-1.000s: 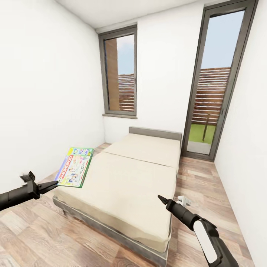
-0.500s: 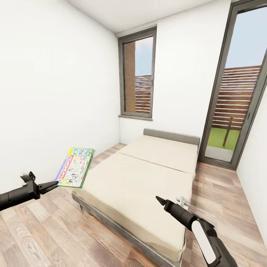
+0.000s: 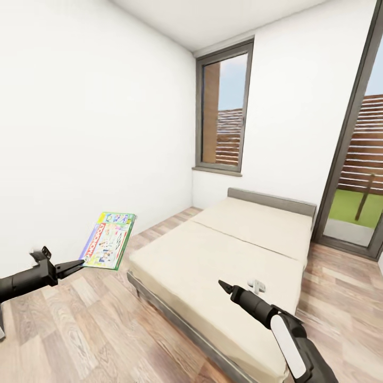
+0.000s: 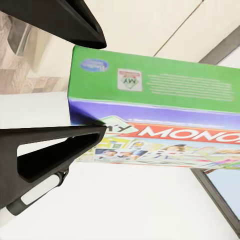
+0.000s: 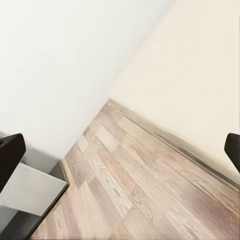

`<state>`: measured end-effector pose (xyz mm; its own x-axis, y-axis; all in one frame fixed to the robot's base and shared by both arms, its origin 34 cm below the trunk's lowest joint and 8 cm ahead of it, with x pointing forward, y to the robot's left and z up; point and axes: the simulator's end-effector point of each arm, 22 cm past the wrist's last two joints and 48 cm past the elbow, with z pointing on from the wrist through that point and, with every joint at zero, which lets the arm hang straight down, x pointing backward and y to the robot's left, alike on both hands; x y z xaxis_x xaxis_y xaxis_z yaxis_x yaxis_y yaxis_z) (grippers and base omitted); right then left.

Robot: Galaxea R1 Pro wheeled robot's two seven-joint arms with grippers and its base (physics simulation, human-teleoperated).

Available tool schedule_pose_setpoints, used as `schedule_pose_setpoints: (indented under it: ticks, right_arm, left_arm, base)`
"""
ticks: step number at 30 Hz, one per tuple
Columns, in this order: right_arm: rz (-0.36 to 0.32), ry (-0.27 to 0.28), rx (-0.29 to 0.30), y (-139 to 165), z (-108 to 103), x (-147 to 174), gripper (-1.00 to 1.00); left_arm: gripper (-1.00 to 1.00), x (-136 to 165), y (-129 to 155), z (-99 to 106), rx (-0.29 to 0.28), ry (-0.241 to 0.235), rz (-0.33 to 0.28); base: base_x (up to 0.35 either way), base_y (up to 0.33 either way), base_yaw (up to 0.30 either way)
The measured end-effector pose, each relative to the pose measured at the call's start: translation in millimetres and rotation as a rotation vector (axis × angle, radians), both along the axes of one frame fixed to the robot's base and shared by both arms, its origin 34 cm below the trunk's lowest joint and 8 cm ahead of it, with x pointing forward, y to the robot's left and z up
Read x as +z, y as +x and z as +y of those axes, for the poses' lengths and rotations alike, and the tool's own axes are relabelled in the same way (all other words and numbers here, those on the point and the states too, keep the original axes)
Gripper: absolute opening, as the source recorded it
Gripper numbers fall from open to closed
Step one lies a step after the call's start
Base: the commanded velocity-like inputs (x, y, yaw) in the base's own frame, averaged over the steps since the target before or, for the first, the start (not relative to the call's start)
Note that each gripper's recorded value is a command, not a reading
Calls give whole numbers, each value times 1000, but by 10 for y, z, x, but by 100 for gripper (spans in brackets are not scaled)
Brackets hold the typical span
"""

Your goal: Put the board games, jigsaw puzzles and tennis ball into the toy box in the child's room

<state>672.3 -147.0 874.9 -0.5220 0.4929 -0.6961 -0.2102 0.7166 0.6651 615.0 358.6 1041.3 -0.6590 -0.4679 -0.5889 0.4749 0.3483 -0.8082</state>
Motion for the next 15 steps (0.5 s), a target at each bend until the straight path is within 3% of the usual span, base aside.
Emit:
schedule_pose_setpoints:
  ticks: [15]
  right_arm:
    - [-1, -2, 8, -12, 46, 147, 100]
  left_arm:
    - [-100, 146, -7, 1, 1, 2, -4]
  base:
    - [0, 0, 282]
